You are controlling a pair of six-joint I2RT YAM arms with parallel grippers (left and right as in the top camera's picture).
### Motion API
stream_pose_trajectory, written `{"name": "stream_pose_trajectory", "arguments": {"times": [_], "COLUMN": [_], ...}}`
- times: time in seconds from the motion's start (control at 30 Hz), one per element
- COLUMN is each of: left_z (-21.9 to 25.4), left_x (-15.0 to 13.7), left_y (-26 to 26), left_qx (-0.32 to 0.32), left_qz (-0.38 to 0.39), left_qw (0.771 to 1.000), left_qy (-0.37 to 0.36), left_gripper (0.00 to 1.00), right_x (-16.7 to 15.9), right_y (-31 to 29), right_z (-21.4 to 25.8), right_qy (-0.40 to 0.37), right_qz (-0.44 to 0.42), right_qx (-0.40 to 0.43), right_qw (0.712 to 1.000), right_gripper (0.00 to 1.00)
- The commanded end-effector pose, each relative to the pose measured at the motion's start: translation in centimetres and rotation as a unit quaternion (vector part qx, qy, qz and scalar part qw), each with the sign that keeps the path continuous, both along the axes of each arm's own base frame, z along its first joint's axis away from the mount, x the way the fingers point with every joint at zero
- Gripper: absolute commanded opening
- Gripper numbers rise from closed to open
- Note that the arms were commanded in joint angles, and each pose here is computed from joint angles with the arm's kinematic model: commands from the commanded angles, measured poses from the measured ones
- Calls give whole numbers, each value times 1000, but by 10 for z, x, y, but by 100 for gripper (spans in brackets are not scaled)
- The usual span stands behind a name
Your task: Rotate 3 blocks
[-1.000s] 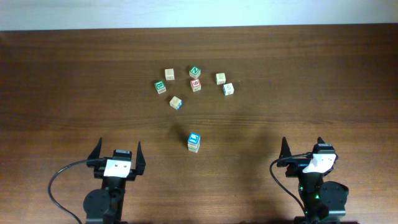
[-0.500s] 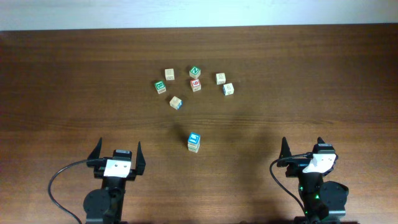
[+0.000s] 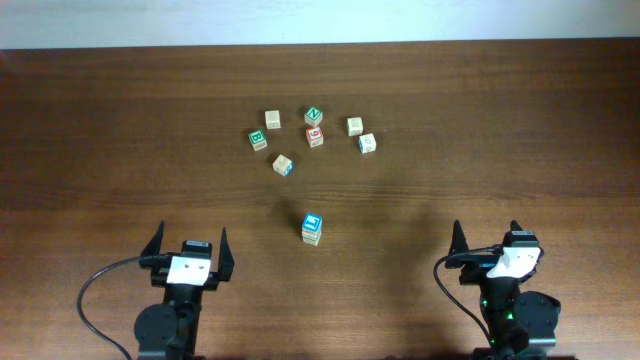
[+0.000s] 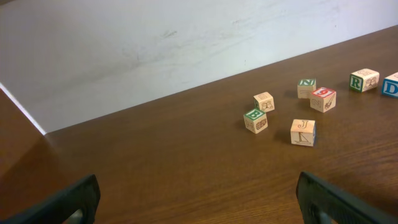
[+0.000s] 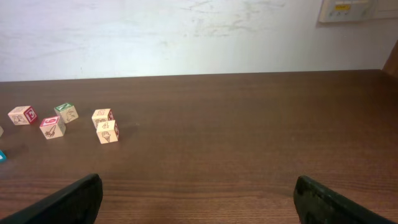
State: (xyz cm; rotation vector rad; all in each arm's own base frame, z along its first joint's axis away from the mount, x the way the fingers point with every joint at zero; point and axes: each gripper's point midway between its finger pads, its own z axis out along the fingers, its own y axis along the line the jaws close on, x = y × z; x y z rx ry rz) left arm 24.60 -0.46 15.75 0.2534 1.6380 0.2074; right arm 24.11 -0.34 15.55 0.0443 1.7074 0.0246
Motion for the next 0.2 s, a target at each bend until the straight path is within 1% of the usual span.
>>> {"name": "stream_pose_trajectory", "arguments": {"times": [0.0, 0.17], "left_z": [-1, -1], "left_x": [0, 0], "left_y": [3, 3], "left_qx": [6, 6], "left_qz": [8, 8], "left_qw": [1000, 1000], "left_qy": [-2, -2], "left_gripper": [99, 99], "right_x": [0, 0], "right_y": [-3, -3], "right_z": [-2, -2], "right_qy": [1, 1], "right_qz": [-7, -7], "right_qx": [-4, -4], "right_qw": [1000, 1000], "right_gripper": [98, 98]}}
